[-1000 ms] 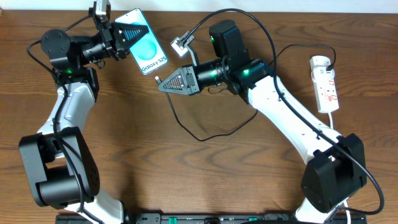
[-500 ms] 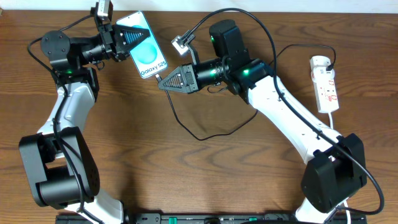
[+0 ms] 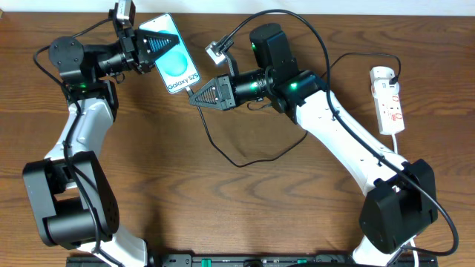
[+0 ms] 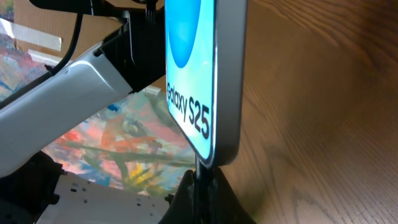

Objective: Plug charger to phone and switch on socket

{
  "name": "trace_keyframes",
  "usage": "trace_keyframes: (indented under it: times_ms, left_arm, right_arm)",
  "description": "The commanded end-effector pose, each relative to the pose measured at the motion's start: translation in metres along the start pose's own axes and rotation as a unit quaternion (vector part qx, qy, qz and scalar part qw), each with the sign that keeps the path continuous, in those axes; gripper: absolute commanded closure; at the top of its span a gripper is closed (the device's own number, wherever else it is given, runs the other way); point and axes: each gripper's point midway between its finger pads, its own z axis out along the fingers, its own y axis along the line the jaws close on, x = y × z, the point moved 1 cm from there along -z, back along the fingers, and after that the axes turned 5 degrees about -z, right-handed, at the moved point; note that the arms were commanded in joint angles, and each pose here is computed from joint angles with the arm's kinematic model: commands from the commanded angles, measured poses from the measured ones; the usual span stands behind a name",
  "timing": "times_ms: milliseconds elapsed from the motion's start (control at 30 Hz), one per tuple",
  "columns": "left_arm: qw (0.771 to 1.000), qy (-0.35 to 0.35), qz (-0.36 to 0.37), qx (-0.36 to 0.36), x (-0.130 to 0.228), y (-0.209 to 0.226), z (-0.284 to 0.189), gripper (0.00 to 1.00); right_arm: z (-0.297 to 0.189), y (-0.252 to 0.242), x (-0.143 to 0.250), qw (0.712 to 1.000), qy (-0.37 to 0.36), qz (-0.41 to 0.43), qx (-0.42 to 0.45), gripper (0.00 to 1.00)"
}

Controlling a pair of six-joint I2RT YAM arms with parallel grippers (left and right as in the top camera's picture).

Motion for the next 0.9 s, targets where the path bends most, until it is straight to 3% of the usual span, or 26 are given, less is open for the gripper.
trace_keyframes:
  times_ms: [0, 233, 433, 567, 700, 867]
  left_arm:
    - [1.000, 0.012, 0.019, 0.003, 0.004, -0.007, 0.004, 0.93]
    - [1.000, -0.002, 0.021, 0.004, -0.001, -0.008, 0.001, 0.92]
    - [0.999, -0.035, 0.021, 0.000, -0.013, -0.007, -0.014, 0.93]
    - [0.999, -0.036, 0.022, 0.000, -0.014, -0.007, -0.015, 0.93]
    - [0.999, -0.037, 0.022, 0.000, -0.014, -0.007, -0.015, 0.93]
    - [0.999, -0.037, 0.022, 0.000, -0.014, -0.007, -0.015, 0.93]
  right_arm:
    - [-0.002, 0.011, -0.006, 1.000, -0.007, -0.010, -0.005, 0.99]
    - [-0.005, -0.003, -0.003, 0.999, -0.009, 0.017, 0.027, 0.99]
    - [-0.029, -0.072, 0.021, 0.971, -0.011, 0.115, 0.211, 0.99]
    - [-0.078, -0.129, 0.056, 0.889, -0.006, 0.187, 0.418, 0.99]
    - [-0.119, -0.149, 0.088, 0.808, 0.016, 0.221, 0.547, 0.99]
    - [-0.131, -0.165, 0.111, 0.773, 0.044, 0.231, 0.589, 0.99]
